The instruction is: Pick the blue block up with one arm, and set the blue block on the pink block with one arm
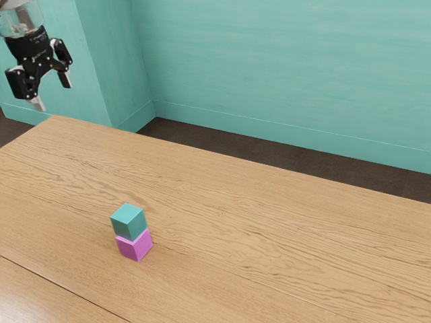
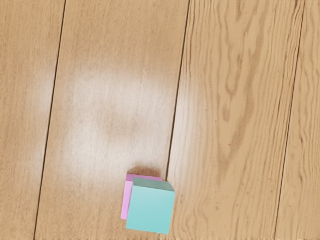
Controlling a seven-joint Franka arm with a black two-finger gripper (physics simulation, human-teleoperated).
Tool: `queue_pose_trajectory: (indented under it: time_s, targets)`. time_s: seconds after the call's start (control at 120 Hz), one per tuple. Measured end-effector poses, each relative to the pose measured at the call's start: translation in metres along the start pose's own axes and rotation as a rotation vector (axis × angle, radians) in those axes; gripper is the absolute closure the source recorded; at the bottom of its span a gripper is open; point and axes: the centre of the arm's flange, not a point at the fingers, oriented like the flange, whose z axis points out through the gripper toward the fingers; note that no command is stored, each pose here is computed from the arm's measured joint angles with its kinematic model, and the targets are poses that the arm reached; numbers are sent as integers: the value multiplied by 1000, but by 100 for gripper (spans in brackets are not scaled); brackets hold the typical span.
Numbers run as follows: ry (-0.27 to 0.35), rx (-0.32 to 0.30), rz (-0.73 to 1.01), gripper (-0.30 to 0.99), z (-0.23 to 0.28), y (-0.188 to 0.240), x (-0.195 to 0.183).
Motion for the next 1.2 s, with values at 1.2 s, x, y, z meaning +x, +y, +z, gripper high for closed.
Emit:
queue_pose_trajectory:
  time_s: [1.2]
  targets:
    - [-13, -20, -79, 0, -13, -20, -5]
